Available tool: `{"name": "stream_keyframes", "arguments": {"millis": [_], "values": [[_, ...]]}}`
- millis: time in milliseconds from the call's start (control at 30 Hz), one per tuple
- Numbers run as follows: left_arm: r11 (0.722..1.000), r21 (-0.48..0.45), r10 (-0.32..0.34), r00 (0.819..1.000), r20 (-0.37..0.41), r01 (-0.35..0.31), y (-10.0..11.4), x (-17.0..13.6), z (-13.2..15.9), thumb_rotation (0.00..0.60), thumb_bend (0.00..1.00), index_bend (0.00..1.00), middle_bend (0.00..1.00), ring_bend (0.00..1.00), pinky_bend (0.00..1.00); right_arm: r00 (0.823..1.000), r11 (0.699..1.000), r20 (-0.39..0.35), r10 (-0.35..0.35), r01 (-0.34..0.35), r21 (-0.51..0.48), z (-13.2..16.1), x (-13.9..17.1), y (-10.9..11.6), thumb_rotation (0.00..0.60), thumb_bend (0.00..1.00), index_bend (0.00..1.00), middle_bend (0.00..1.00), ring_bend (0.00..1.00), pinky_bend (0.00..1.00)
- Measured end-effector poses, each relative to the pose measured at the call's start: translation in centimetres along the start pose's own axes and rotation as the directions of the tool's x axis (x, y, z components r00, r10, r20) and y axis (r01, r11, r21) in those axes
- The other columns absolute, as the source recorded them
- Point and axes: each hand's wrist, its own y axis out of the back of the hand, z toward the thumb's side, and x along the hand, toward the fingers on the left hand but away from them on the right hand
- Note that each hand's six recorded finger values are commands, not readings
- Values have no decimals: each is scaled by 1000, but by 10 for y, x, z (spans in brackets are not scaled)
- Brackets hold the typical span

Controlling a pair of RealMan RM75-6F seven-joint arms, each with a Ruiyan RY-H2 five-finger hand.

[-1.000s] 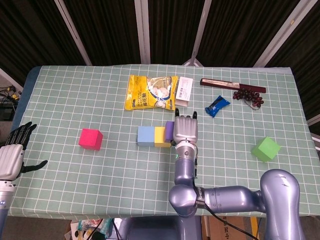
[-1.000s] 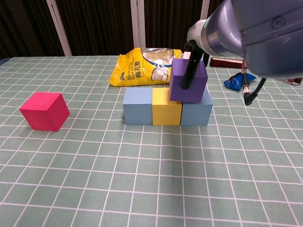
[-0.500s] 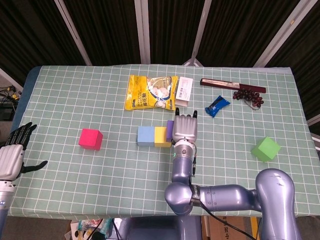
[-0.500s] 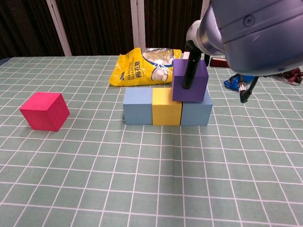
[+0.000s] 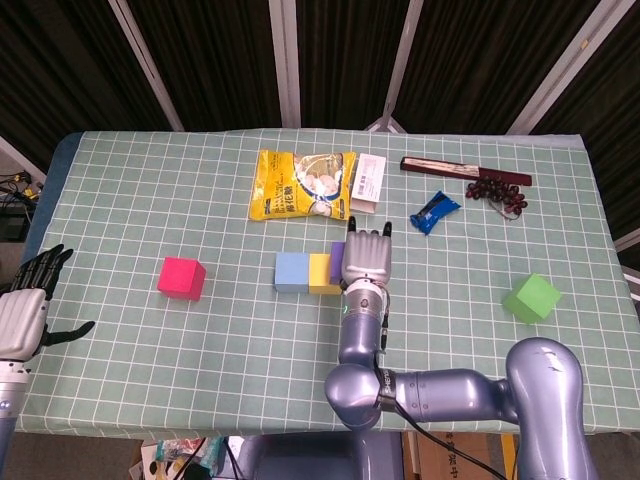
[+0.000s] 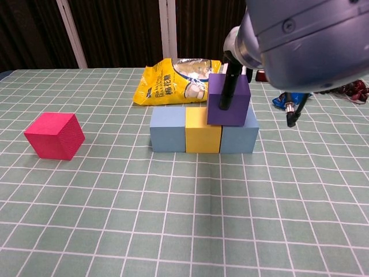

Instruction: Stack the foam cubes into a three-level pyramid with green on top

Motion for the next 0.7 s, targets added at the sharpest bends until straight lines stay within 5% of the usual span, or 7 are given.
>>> {"name": "stream_keyframes", "arguments": {"millis": [700], "values": [[1000, -1, 2, 1000, 3, -2, 1, 0, 0, 600, 25, 0, 0, 0, 0, 1000, 1000, -7, 6, -6, -1, 3, 2, -3, 600, 224, 45, 488, 265, 1]]}}
